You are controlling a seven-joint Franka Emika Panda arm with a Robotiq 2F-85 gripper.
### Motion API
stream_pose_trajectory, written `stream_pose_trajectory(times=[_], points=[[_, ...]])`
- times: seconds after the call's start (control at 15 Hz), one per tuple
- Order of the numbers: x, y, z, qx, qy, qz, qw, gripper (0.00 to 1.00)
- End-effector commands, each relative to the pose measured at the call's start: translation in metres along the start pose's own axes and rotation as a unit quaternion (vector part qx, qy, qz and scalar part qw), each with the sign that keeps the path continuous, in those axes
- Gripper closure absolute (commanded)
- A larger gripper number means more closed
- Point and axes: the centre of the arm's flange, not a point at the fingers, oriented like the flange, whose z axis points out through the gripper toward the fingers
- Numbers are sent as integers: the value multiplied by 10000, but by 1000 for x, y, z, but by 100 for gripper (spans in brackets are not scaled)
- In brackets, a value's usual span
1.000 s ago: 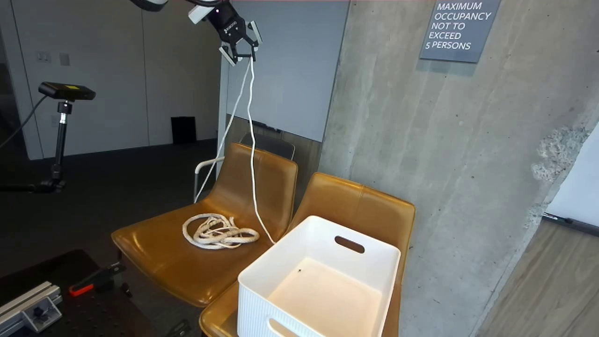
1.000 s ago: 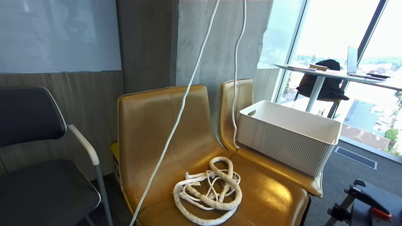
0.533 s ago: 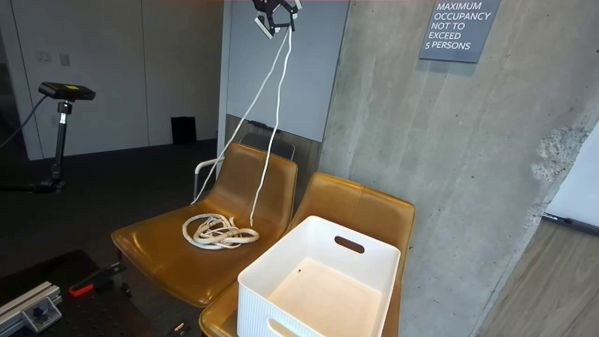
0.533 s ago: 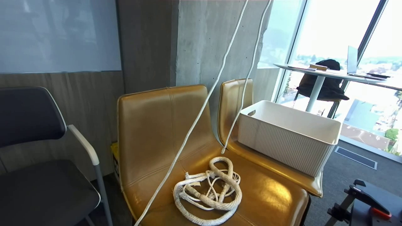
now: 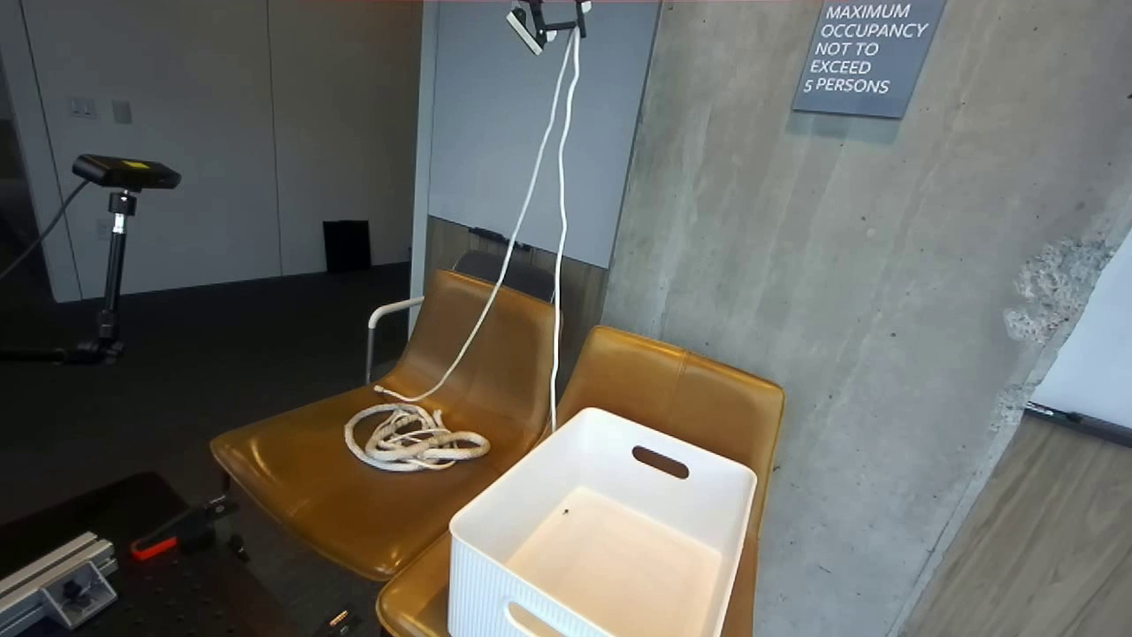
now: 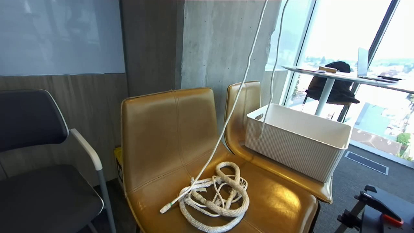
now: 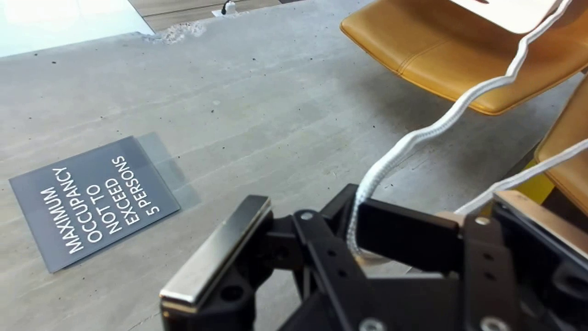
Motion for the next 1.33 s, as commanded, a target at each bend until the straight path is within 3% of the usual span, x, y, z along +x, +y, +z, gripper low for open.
stream_pose_trajectory(times=[0.0, 0.27, 0.53, 0.8, 1.0, 1.27], points=[[4, 11, -4, 14, -61, -21, 10000, 100], [4, 0, -5, 56, -53, -40, 10000, 100], [13, -47, -12, 258, -81, -87, 9996, 100], [23, -105, -23, 466, -179, -153, 9986, 100], [24, -181, -43, 781, -266, -143, 9965, 100], [20, -253, -44, 1226, -393, -78, 9916, 100]])
